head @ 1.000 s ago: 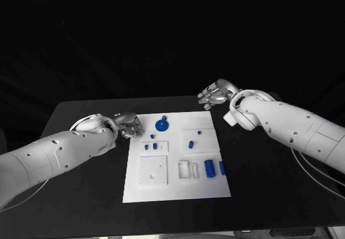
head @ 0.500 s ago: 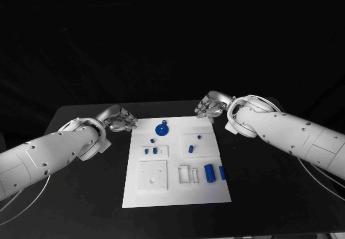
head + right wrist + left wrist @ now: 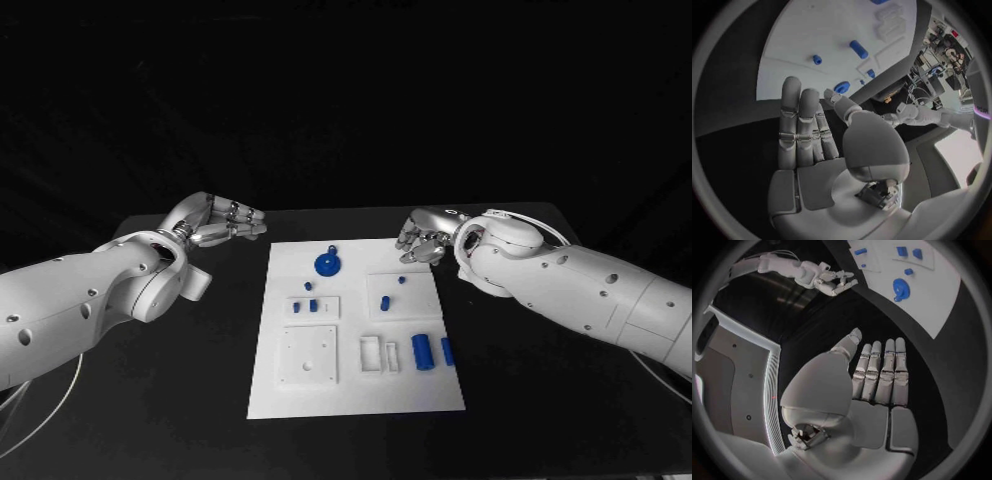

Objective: Assemble the parts on the task board

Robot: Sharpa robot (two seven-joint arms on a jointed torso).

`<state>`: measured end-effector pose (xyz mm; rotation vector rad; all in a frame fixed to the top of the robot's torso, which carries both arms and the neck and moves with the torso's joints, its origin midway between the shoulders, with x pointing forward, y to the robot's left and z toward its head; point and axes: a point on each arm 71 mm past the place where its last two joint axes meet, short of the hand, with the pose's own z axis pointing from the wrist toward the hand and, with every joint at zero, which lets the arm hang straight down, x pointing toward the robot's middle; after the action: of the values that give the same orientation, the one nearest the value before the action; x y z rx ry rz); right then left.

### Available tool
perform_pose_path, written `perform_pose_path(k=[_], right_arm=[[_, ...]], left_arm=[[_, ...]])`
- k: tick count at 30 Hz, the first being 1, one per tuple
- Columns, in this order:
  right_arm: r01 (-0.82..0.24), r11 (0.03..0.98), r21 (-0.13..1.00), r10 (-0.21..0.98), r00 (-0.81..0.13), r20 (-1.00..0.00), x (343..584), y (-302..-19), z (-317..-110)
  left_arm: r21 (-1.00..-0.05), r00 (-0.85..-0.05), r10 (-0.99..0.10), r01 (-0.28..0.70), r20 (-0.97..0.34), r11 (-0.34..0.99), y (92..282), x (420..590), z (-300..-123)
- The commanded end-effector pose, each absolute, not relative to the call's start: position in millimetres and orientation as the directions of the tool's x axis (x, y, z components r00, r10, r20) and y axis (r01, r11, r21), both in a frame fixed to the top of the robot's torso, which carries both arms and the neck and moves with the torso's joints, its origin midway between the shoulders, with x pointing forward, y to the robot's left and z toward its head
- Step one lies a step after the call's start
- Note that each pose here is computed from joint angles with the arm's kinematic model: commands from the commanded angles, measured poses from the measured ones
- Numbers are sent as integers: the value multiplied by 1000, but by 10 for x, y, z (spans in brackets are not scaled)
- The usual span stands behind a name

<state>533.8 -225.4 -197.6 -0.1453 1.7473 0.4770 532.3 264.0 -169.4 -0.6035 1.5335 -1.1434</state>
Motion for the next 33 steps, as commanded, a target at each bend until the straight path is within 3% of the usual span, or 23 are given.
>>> perform_pose_path(k=[1, 12, 33], right_arm=[[-352, 924, 148, 74, -215, -974, 5303, -2265, -2052], [-362, 920, 147, 51, -261, -964, 5202, -2212, -2246], [-388, 913, 124, 15, -272, -962, 5117, -2074, -2459]], left_arm=[[-943, -302, -898, 191, -319, 271, 2639, 5283, -1624], [-966, -283, -929, 170, -238, 195, 2707, 5243, -1589], [-971, -291, -932, 159, -217, 176, 2695, 5251, -1595]])
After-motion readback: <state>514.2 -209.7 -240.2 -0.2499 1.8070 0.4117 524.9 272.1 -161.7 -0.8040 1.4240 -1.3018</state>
